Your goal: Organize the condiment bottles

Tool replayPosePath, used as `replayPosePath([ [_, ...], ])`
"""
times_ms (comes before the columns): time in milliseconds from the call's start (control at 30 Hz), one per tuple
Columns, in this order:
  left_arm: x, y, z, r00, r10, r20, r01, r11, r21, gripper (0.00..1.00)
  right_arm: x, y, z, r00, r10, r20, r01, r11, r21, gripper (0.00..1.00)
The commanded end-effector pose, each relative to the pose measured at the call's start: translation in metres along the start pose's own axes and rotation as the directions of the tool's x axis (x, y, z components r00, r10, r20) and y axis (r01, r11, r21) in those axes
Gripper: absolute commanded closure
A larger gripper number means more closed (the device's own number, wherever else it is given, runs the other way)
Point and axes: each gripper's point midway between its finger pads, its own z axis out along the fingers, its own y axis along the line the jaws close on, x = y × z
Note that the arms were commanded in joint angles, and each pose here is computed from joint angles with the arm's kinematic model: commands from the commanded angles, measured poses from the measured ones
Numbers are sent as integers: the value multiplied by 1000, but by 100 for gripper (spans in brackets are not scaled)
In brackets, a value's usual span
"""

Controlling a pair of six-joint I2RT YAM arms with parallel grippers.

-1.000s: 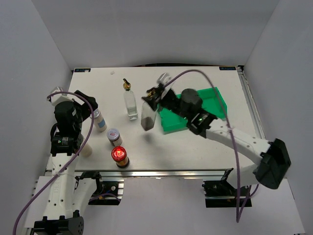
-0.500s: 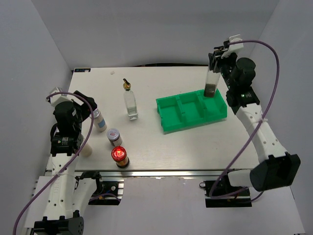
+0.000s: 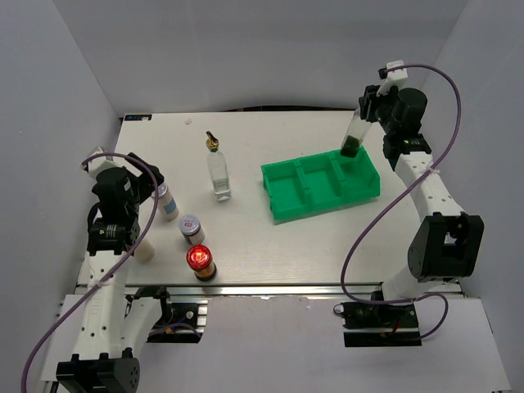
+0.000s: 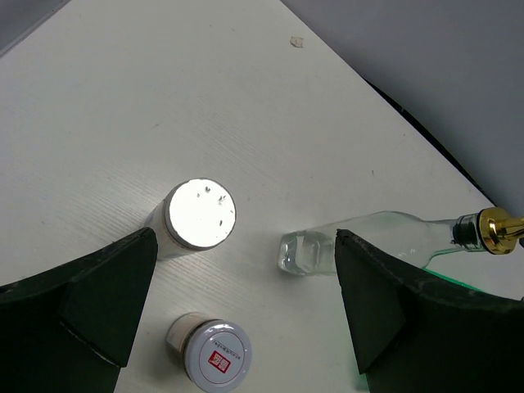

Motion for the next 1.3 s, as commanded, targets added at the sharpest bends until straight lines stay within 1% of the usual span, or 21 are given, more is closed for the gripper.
replayPosePath([
  [0,1,3,2,1000,4,0,-4,1000,-16,2,-55,-8,2,976,-30,218,30,1000,4,100],
  [100,0,3,3,1000,7,-1,-7,1000,-20,2,-40,-13,10,980,-3,197,-4,999,35,100],
  [200,2,7,4,1000,7,-1,-7,999,-35,2,-30,-20,11,980,8,197,-24,997,80,100],
  [233,2,8,4,1000,8,-2,-8,999,-39,2,-31,-21,10,977,13,214,-32,996,87,100],
  [367,4,8,7,1000,6,-8,-7,999,-44,2,-29,-27,2,973,31,229,-62,990,130,100],
  [400,5,9,8,1000,8,-12,-8,999,-48,2,-36,-35,-6,967,33,251,-79,981,176,100],
  [433,5,9,8,1000,4,-11,-5,999,-47,2,-27,-35,-10,967,45,250,-94,978,186,100],
  [467,6,8,9,1000,3,-11,-3,999,-46,2,-42,-37,-18,948,32,318,-99,975,197,100],
  [500,7,9,10,1000,3,-15,-4,999,-47,2,-54,-39,-28,934,23,356,-104,972,211,100],
  [633,12,8,14,999,-1,-32,0,999,-40,2,-87,-45,-42,913,5,408,-110,966,232,100],
  [767,15,9,15,999,-1,-39,-1,999,-43,2,-95,-40,-48,914,11,405,-106,972,211,100],
  [933,13,8,13,999,-2,-32,1,999,-40,2,-81,-39,-51,923,33,383,-128,966,226,100],
  [1000,12,8,12,1000,-3,-29,2,999,-40,2,-72,-44,-51,926,38,375,-148,952,269,100],
  [1133,11,12,11,1000,-3,-21,2,998,-58,2,-66,-36,-50,921,40,388,-178,928,327,100],
  [1167,11,13,11,1000,-4,-21,3,998,-61,2,-61,-41,-50,922,42,384,-196,907,372,100],
  [1233,11,13,11,1000,-4,-20,3,998,-64,2,-59,-37,-51,916,46,399,-222,886,407,100],
  [1267,11,14,11,1000,-4,-20,3,998,-65,2,-56,-43,-55,915,44,402,-245,851,465,100],
])
